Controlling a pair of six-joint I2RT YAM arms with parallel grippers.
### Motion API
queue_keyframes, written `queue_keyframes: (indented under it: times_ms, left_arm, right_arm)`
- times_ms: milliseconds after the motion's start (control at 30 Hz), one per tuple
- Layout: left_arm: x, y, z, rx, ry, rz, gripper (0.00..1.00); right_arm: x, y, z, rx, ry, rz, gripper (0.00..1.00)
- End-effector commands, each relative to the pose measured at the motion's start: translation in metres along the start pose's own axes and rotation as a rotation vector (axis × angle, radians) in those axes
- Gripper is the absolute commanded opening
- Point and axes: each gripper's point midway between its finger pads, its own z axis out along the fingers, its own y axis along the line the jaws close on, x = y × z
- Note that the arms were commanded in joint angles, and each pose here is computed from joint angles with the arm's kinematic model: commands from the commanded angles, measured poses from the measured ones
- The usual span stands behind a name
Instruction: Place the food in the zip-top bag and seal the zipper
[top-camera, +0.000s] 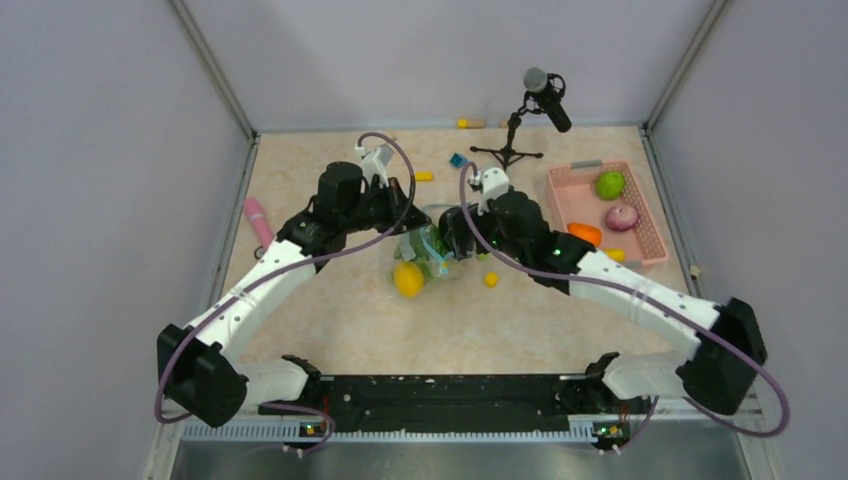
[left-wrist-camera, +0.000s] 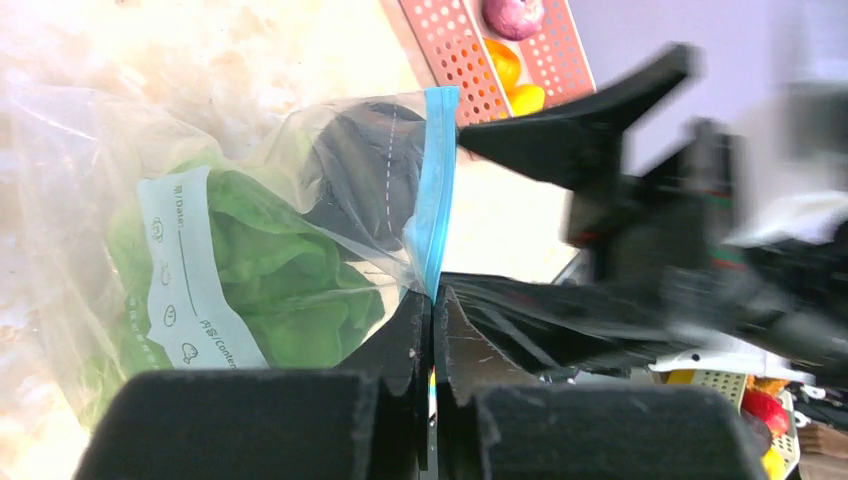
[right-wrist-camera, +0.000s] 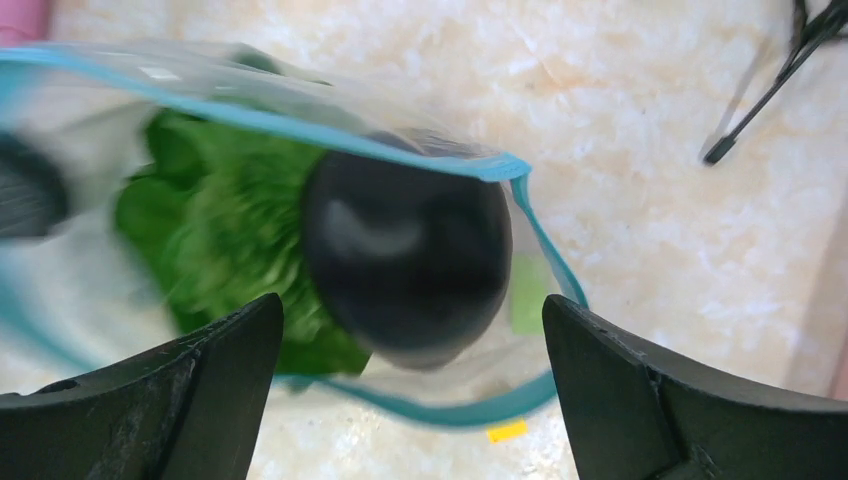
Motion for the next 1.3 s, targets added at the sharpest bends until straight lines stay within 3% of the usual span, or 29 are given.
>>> queue_keyframes:
  times_ms: [0,133,267,400,700,967,1067,1267]
  left_arm:
    - [-0.028,-0.003,0.002,-0.005,-0.089,0.032,0.00]
    - [-0.030,0.000,0.005,-0.005,-0.076,0.037,0.00]
    - [-0.027,-0.002,0.006,0.022,-0.059,0.049,0.00]
    - [-0.024,-0.002,0.006,0.029,-0.049,0.062,0.00]
    - [-0.022,0.004,0.011,0.016,-0.034,0.069,0.00]
    - [-0.020,0.010,0.012,-0.005,-0.029,0.066,0.00]
    - [-0.019,0.009,0.012,-0.001,-0.023,0.062,0.00]
    - [-0.018,0.010,0.012,-0.001,-0.022,0.052,0.00]
  right_arm:
    - [-0.091,-0.011,-0.068,-0.013,-0.254,0.027,0.99]
    - [-0.083,-0.092,-0.088,0.220,-0.253,0.224,0.99]
    - [-0.034,-0.195,-0.097,0.576,-0.120,0.473,0.99]
    - [0.015,-0.259,-0.090,0.759,-0.008,0.660,0.99]
    - [0.071,-0.318,-0.026,0.899,0.148,0.805,0.95]
    - [0.135,-0.319,-0.005,0.955,0.288,0.881,0.95]
    - [0.137,-0.319,0.002,0.939,0.296,0.879,0.88]
    - [0.110,-0.314,-0.008,0.887,0.207,0.861,0.49]
